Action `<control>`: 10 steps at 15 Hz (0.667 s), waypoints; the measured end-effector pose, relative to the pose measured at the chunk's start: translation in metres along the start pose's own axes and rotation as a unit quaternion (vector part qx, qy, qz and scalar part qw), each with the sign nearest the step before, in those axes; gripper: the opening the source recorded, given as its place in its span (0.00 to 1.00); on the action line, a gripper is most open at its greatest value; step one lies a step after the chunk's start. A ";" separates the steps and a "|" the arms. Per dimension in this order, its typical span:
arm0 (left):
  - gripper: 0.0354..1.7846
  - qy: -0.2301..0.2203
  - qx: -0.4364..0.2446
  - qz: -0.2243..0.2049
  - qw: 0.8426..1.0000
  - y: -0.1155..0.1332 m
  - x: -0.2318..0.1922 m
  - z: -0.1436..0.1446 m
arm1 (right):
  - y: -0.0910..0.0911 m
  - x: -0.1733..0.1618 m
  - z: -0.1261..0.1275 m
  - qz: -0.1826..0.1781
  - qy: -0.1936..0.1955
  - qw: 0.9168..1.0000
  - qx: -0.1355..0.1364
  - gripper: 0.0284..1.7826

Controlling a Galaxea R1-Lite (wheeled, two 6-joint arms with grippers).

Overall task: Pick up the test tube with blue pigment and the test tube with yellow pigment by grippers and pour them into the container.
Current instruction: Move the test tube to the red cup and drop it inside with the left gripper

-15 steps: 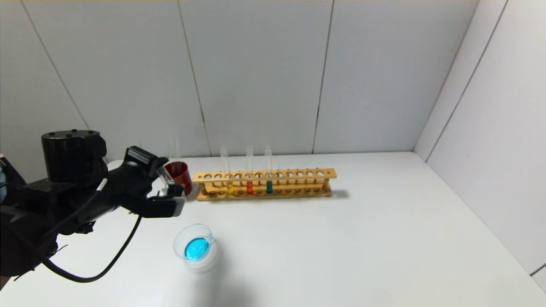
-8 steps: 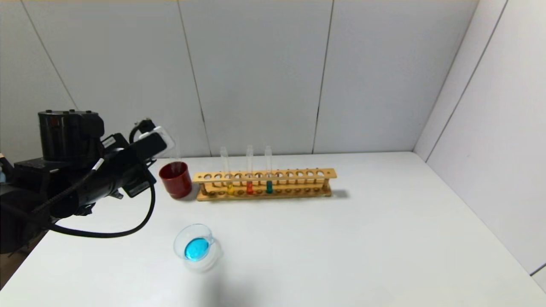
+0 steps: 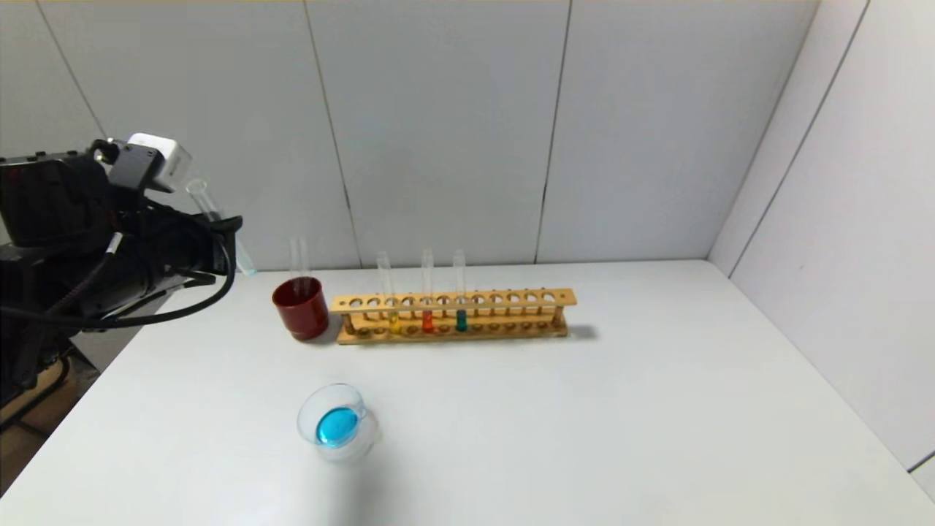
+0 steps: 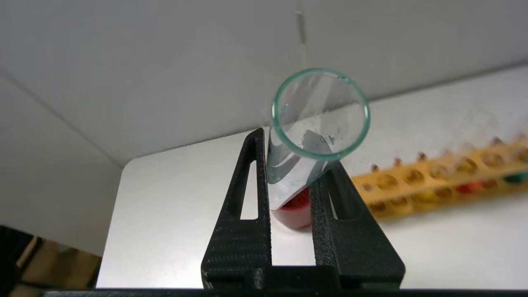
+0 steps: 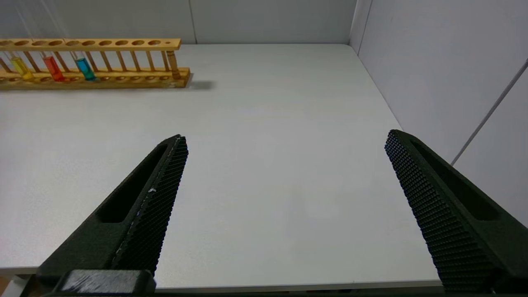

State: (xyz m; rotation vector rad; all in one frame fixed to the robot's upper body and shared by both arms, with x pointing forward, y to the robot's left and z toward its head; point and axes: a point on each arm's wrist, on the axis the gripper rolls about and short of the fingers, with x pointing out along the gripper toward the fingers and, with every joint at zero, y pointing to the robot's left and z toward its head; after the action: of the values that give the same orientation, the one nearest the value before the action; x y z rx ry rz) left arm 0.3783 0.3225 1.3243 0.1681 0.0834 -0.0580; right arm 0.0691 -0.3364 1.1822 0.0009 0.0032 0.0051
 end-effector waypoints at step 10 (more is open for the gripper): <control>0.16 0.022 -0.101 0.013 0.995 0.007 0.051 -0.039 | 0.000 0.000 0.000 0.000 0.000 1.000 0.000 0.98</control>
State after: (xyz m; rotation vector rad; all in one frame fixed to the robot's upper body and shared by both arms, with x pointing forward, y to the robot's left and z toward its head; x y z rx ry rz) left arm 0.4261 0.3330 1.2823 -0.0327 0.1297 -0.0205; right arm 0.0691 -0.3364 1.1822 0.0009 0.0032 0.0055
